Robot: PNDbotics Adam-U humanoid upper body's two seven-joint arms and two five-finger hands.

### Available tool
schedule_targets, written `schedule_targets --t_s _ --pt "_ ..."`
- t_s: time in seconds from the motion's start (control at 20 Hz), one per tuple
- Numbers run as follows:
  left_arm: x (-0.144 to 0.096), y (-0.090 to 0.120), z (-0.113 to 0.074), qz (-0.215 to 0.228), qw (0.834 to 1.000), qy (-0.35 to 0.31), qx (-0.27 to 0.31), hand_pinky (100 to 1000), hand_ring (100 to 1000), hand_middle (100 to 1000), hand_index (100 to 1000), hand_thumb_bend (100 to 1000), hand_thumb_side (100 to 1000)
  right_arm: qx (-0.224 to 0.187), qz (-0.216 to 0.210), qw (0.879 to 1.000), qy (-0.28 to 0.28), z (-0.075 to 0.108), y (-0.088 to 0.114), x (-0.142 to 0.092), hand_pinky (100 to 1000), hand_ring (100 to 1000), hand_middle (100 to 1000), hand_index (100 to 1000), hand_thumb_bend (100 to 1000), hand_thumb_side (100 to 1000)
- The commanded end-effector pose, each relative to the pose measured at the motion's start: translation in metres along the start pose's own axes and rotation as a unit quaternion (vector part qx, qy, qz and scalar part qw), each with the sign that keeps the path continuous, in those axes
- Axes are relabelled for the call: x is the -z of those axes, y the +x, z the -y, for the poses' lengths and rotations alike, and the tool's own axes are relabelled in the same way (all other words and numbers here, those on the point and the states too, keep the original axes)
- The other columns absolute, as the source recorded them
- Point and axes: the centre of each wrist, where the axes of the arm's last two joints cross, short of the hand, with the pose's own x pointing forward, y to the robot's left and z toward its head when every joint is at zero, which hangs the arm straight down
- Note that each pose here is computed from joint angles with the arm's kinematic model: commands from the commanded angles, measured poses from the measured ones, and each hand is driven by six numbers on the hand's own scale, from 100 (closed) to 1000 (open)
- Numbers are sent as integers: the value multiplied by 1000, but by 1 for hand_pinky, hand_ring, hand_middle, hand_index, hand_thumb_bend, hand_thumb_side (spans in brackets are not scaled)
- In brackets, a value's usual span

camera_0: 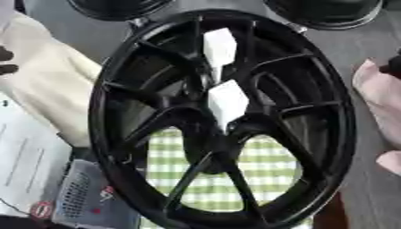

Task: Pull the pin out of the wheel hub.

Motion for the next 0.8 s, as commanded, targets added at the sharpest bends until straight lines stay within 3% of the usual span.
schedule_targets --t_s 0.05,0.2,0.35,0.65,0.8 --pt "1 7 -3 13 1000 2 6 640 639 524 665 554 551 -46 35 998 35 5 26 9 924 739 666 738 400 381" --pt "1 6 -5 10 1000 2 12 640 638 524 665 551 552 -92 63 990 86 1 48 17 926 759 688 751 405 388" --pt "0 5 -6 7 1000 0 17 640 638 524 665 552 552 -139 88 974 155 -7 70 27 920 763 692 754 412 392" --pt "0 4 -6 4 1000 -1 19 640 638 524 665 553 552 -208 124 945 221 -1 103 43 911 773 704 763 435 395" --pt "0 2 -7 -1 1000 -5 26 640 638 525 665 553 553 -255 145 917 271 -7 119 53 887 770 702 766 461 400"
